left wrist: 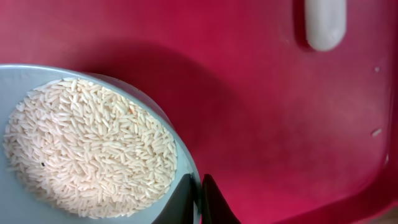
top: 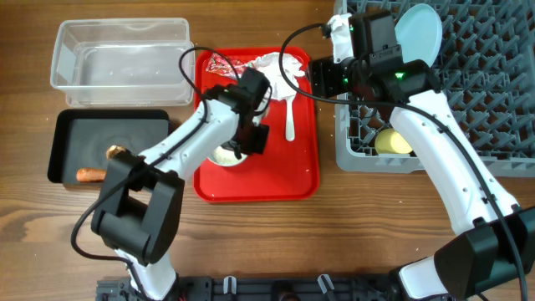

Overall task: Sort waste into correct bins and load items into the dishwasher rack
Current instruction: 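Grasp the rice bowl with the left gripper and lift it, then tip the rice bowl over the black tray to dump the rice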

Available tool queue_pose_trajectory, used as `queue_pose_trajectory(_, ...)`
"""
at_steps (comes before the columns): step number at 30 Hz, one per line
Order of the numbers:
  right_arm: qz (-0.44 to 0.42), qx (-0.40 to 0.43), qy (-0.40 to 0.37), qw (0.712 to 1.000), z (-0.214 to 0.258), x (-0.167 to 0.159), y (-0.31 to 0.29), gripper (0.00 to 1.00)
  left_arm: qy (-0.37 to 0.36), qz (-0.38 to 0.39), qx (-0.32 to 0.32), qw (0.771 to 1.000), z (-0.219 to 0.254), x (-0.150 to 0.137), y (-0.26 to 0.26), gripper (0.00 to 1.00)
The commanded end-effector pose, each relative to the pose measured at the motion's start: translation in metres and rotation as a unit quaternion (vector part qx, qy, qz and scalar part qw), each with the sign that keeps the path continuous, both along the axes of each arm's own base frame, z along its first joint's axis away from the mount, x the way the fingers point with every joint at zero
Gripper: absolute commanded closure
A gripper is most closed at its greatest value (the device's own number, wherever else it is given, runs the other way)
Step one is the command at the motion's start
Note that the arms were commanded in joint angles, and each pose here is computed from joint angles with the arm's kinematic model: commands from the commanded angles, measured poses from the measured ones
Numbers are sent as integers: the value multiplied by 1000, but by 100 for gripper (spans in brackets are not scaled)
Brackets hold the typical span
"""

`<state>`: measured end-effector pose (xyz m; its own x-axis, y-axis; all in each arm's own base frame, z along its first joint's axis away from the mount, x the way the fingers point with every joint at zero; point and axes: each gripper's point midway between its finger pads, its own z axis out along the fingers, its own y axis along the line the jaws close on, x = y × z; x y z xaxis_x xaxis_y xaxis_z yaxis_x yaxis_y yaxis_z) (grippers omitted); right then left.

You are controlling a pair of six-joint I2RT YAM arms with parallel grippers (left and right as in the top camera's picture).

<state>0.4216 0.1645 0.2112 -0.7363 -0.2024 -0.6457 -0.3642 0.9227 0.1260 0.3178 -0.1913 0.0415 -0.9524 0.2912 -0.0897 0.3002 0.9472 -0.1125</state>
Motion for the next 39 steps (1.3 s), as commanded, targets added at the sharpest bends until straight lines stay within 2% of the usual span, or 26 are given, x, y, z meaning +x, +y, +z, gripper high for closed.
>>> queue_pose_trajectory(1,-6,9,-13,1000,13,-1,-1,22,4,-5,-12,1000,6,-8,-8,71)
queue_pose_trajectory(2,-12,14,-13,1000,14,-1,-1,21,4,4,-12,1000,6,-7,-7,64)
queue_pose_trajectory(7,-28,28,-4,999,14,0,-2,21,-18,42,-24,999,30,7,15,59)
queue_pose_trajectory(11,1,58,9,998,15,-7,11,22,-67,85,-46,993,72,26,43,48)
queue_pose_trajectory(13,-5,66,16,998,15,-9,12,22,-78,108,-48,990,83,29,60,51)
queue_pose_trajectory(14,2,73,25,997,13,-12,15,22,-81,124,-48,988,88,31,73,57)
queue_pose_trajectory(16,24,94,42,994,11,-19,25,24,-78,149,-44,985,91,30,91,62)
queue_pose_trajectory(20,55,101,81,990,-13,-36,47,26,-70,186,-38,979,91,32,119,68)
queue_pose_trajectory(25,92,87,142,982,-51,-63,94,29,-69,187,-38,979,90,31,119,68)
queue_pose_trajectory(27,78,78,148,983,-60,-61,96,30,-63,181,-55,980,91,30,111,72)
queue_pose_trajectory(30,71,116,146,980,-49,-52,93,27,-61,143,-66,986,90,27,92,74)
queue_pose_trajectory(34,65,98,166,979,-62,-57,91,28,-77,178,-87,977,94,40,92,75)
queue_pose_trajectory(35,55,104,161,980,-60,-52,89,28,-71,164,-111,978,96,38,79,76)
queue_pose_trajectory(37,27,112,160,980,-60,-39,71,28,-73,124,-119,982,94,35,49,75)
queue_pose_trajectory(39,-14,114,168,979,-58,-31,38,28,-81,64,-94,990,79,29,11,67)
